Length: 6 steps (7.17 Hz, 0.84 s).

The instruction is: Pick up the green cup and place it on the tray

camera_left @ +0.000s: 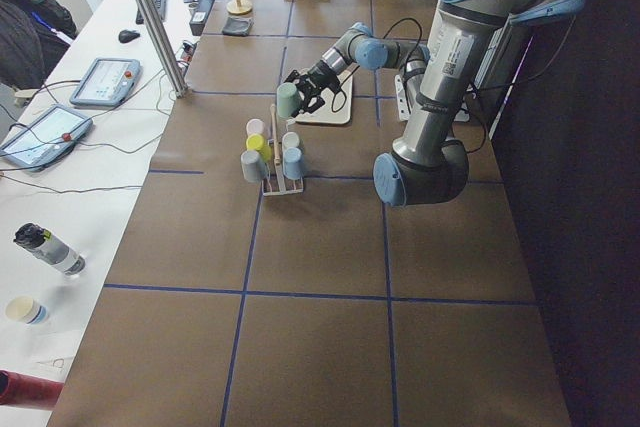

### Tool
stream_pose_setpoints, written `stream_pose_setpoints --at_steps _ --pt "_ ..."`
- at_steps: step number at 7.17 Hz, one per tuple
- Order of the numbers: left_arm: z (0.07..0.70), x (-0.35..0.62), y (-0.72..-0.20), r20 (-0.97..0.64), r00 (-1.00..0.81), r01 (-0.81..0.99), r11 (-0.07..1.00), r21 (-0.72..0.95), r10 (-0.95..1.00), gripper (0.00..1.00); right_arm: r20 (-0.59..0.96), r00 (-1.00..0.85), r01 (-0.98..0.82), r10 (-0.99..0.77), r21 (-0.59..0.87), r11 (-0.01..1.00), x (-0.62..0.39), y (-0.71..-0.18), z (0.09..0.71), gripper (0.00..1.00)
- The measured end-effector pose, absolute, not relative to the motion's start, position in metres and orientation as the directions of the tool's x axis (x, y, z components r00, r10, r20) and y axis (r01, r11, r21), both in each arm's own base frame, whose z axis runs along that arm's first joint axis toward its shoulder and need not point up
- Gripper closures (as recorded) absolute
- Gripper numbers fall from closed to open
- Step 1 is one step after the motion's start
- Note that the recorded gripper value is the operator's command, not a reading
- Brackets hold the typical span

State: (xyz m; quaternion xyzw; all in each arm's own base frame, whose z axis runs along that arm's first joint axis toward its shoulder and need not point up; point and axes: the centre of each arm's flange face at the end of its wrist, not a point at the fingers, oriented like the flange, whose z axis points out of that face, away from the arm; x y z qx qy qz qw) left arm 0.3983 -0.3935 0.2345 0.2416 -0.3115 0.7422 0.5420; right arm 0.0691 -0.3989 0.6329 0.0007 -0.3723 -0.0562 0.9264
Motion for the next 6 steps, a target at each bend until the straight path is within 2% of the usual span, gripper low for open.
stream_pose_setpoints --at_steps 1,3,5,6 --pt "0.223 0.387 -0.388 0.715 -0.252 -0.967 -0.204 -0.155 0.652 0.35 0.690 0.716 0.104 -0.105 0.044 0.994 0.069 -0.399 0.632 0.00" --pt "0.209 0.380 -0.379 0.722 -0.042 -0.991 -0.119 0.056 0.691 0.35 0.688 0.718 0.104 -0.106 0.045 0.994 0.069 -0.400 0.632 0.00" --pt "0.191 0.378 -0.368 0.624 0.259 -0.922 -0.004 0.387 0.737 0.37 0.687 0.719 0.104 -0.107 0.045 0.994 0.069 -0.400 0.632 0.00" --pt "0.180 0.377 -0.361 0.519 0.408 -0.833 0.072 0.549 0.751 0.38 0.686 0.720 0.105 -0.108 0.046 0.993 0.069 -0.400 0.632 0.00"
